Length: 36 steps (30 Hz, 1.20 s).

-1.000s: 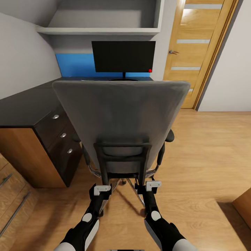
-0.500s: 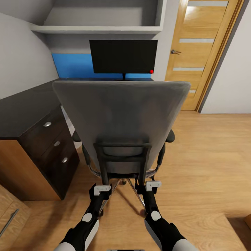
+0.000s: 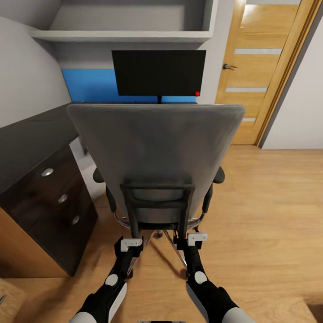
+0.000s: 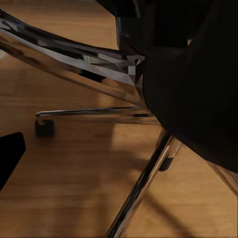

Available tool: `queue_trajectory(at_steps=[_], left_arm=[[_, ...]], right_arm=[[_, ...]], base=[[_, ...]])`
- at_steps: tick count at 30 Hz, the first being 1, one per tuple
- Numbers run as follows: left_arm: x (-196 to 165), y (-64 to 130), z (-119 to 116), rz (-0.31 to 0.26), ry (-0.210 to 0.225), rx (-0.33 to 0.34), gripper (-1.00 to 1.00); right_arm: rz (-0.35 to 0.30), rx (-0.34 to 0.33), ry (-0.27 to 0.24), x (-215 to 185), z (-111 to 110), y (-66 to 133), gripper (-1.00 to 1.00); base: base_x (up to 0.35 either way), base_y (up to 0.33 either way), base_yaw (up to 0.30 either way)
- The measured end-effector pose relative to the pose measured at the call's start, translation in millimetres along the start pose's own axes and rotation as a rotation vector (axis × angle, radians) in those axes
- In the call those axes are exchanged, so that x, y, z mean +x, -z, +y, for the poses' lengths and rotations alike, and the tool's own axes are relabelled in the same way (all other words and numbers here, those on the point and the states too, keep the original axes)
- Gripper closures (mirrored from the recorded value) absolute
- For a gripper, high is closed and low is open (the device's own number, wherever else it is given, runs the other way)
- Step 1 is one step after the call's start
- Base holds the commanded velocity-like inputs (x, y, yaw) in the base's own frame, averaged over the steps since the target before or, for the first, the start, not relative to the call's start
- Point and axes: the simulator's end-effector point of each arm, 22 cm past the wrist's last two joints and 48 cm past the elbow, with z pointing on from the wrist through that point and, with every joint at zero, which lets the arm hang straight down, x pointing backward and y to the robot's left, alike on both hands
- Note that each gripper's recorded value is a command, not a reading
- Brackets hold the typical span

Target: In the bedroom, organize the workspace by keeping the computer under the desk, ensuring the monitor is on the desk, placing the keyboard on the desk next to the monitor, placing the mouse on the desk next to the keyboard, moving the folder from the swivel chair onto the desk next to the mouse, stacking the notebook on top of the folder with the pen on top of the notebook, and positioning the swivel chair next to the desk.

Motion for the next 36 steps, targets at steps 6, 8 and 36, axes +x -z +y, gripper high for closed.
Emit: queue_trajectory(at_steps=[6, 8, 36], left_arm=[[0.2, 0.0, 0.5, 0.0, -0.001, 0.0, -1.0], [0.2, 0.0, 0.5, 0.0, -0.001, 0.0, -1.0], [0.1, 0.0, 0.4, 0.0, -0.001, 0.0, -1.0]], right_arm=[[0.0, -0.001, 0.0, 0.0, 0.3, 0.0, -1.0], [0.0, -0.001, 0.0, 0.0, 0.2, 0.0, -1.0], [0.0, 0.0, -0.001, -0.2, 0.1, -0.1, -1.0]], base=[[0.289, 0.0, 0.0], [0.289, 0.0, 0.0], [0.289, 0.0, 0.0]])
